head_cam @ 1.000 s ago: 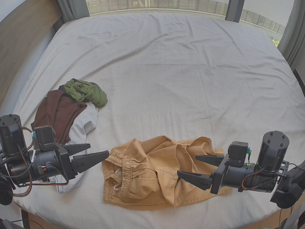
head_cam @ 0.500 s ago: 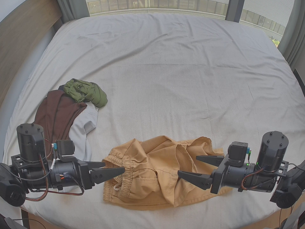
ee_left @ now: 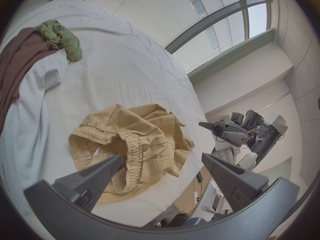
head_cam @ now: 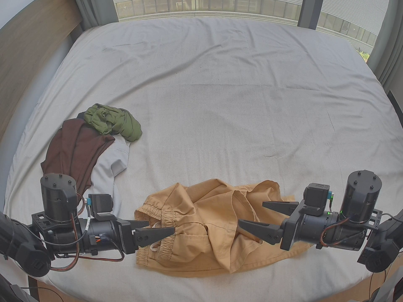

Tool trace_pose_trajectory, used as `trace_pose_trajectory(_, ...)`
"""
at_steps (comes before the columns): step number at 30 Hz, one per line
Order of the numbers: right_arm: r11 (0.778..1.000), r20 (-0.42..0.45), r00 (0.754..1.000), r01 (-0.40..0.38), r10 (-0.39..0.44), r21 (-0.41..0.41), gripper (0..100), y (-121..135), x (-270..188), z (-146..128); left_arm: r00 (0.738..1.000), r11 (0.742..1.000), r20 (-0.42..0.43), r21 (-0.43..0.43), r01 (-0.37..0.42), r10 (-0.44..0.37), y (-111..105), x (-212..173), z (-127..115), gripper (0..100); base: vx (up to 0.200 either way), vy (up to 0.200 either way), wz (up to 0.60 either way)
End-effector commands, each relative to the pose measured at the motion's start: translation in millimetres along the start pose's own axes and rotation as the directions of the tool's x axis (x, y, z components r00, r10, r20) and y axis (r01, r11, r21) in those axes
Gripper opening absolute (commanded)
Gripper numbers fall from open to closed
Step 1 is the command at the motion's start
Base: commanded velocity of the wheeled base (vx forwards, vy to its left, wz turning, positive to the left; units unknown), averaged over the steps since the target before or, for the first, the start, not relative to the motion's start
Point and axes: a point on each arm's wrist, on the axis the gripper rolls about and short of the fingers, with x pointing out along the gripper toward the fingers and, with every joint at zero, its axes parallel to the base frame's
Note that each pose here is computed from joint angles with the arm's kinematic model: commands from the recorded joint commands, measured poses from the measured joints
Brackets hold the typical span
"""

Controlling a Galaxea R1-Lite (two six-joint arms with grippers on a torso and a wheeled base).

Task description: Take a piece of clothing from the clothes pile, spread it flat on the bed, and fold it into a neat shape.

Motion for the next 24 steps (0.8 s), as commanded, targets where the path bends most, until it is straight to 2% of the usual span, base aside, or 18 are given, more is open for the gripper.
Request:
trace_pose_trajectory(1,1.0,0.014,1.0,0.028,-0.028,0.006,100,-7,-1,3,0.999,0.998,-0.05,-0.064,-0.005,0.002,7,13,-13,100,0.0,0.0,0.0)
trace_pose_trajectory(6,0.999,0.025,0.999,0.036,-0.036,0.008,100,-10,-1,6,0.999,0.992,-0.051,-0.123,0.004,-0.011,9,22,-15,100,0.0,0.0,0.0)
trace_pose_trajectory(24,0.999,0.035,0.999,0.042,-0.042,0.008,100,-11,-2,8,0.999,0.993,-0.036,-0.118,0.009,-0.014,28,46,-31,100,0.0,0.0,0.0)
